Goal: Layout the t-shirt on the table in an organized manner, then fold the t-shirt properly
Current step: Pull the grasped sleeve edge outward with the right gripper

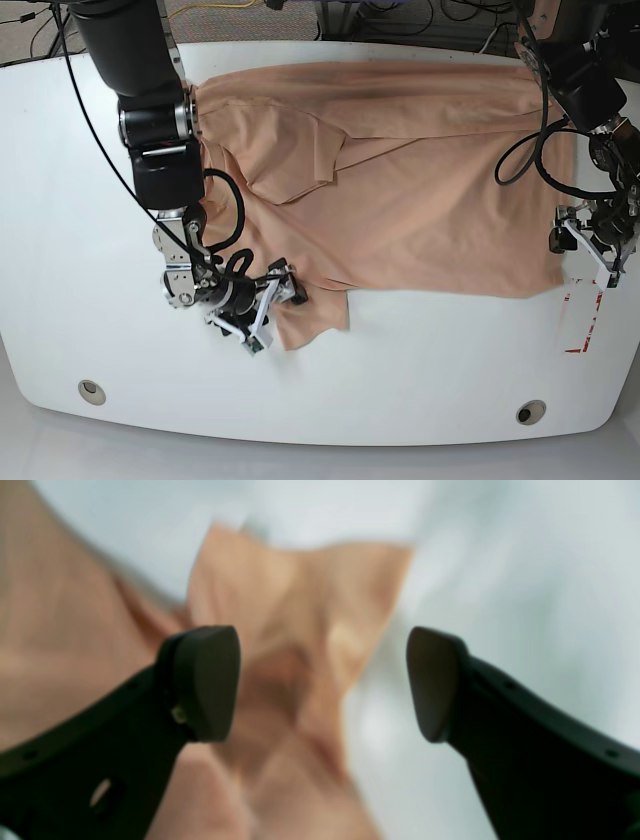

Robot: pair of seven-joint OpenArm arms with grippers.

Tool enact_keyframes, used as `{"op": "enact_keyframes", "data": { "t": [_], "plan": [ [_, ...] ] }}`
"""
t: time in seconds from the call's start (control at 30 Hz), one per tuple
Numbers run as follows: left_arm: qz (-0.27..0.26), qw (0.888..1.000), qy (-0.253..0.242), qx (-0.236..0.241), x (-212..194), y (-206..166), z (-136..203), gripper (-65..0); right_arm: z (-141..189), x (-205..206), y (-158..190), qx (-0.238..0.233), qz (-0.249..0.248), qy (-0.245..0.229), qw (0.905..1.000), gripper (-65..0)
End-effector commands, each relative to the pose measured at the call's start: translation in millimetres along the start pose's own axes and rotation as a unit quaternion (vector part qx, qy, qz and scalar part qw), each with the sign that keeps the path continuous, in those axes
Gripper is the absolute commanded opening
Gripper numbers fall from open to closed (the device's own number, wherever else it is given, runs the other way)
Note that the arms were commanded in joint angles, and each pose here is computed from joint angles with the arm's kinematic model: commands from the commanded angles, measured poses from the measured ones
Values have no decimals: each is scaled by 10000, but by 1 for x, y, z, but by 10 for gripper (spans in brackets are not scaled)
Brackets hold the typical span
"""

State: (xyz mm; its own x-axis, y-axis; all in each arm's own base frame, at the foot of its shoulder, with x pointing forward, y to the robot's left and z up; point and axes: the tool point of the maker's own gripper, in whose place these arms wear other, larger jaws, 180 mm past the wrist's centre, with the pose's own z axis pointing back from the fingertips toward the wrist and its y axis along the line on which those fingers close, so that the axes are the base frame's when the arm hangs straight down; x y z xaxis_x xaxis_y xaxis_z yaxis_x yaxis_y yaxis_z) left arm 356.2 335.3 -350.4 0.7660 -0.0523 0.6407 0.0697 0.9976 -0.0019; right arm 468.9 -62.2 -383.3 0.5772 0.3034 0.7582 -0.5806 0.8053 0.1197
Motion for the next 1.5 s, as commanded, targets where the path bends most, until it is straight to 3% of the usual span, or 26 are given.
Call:
{"op": "enact_keyframes", "data": {
  "t": [0.0,0.1,0.17,0.27,0.3,0.4,0.5,1.0,1.13,1.27,1.33,1.47],
  "plan": [
    [-60,9995,-286,98,20,9,9,-192,3,13,1,12,29,-281,9996,-149],
    [-60,9995,-286,98,20,9,9,-192,1,2,6,53,-50,-260,9996,-159],
    [-63,9995,-286,105,20,9,9,-192,-1,-4,10,83,-96,-311,9994,-209],
    [-63,9995,-286,105,20,9,9,-192,-1,-6,11,95,-125,-367,9992,-338],
    [-63,9995,-286,105,20,9,9,-192,-1,-5,11,95,-126,-390,9991,-419],
    [-60,9995,-286,98,20,9,9,-192,0,-4,9,77,-115,-388,9991,-580],
    [-57,9995,-287,91,20,8,8,-192,1,1,6,48,-79,-416,9991,-629],
    [-65,9998,-166,80,8,7,7,-192,16,57,-19,-195,287,-571,9978,-583],
    [-65,9998,-166,80,8,7,7,-192,19,68,-22,-225,338,-643,9971,-480],
    [-68,9998,-165,87,8,8,8,-192,25,75,-27,-300,427,-727,9960,-246],
    [-68,9998,-165,87,8,8,8,-192,32,74,-33,-394,508,-702,9955,-165],
    [-68,9998,-167,104,8,9,8,-192,41,67,-42,-525,601,-549,9953,-95]
  ]
}}
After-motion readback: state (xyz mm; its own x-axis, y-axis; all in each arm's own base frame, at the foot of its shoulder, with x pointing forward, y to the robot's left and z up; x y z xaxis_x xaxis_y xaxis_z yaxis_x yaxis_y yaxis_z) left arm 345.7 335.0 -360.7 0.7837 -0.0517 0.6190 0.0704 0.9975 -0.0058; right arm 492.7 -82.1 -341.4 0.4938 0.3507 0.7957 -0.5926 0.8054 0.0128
